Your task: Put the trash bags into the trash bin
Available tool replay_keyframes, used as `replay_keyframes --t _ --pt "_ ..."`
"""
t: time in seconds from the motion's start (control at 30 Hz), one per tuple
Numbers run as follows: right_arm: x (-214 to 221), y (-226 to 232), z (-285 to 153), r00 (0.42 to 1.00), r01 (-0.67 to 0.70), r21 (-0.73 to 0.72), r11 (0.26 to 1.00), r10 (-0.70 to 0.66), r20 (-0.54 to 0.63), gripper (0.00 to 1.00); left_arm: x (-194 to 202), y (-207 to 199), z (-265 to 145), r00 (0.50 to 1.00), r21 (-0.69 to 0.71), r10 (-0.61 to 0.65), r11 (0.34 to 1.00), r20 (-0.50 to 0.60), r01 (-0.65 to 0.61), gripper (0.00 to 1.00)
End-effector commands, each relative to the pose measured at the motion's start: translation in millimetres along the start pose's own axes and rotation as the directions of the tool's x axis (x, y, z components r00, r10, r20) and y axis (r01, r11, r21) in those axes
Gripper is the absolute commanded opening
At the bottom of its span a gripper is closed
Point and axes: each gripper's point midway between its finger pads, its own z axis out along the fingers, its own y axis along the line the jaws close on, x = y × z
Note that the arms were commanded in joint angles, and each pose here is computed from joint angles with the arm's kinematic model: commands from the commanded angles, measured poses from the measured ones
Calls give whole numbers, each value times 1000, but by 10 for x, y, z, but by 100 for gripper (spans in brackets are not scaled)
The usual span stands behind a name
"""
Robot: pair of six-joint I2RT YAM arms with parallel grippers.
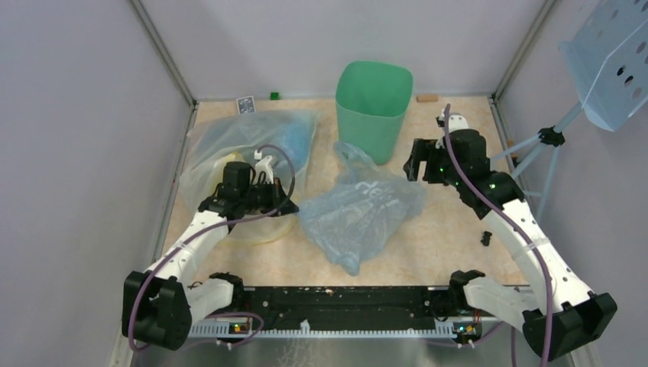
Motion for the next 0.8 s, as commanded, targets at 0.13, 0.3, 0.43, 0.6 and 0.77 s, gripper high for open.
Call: replay_keyframes --t 0.13,0.3,0.43,0.6,0.77 --pt "-168 336 145 1000 12 -171 985 -11 7 75 -51 -483 -119 979 222 200 957 -44 -185 0" --pt "-178 512 407 1000 -3 -253 967 -4 -27 71 75 -641 -104 970 288 236 934 -58 -210 0" --pt "-28 483 635 997 -35 -241 970 18 -69 70 172 -780 -89 958 344 277 908 -71 -238 0" --pt "195 332 954 995 -76 -172 982 64 -79 70 254 -831 -47 948 359 303 899 -94 -252 0" --pt "460 195 1179 983 -125 -93 988 111 -146 68 295 -859 -38 944 365 313 895 -102 -257 0"
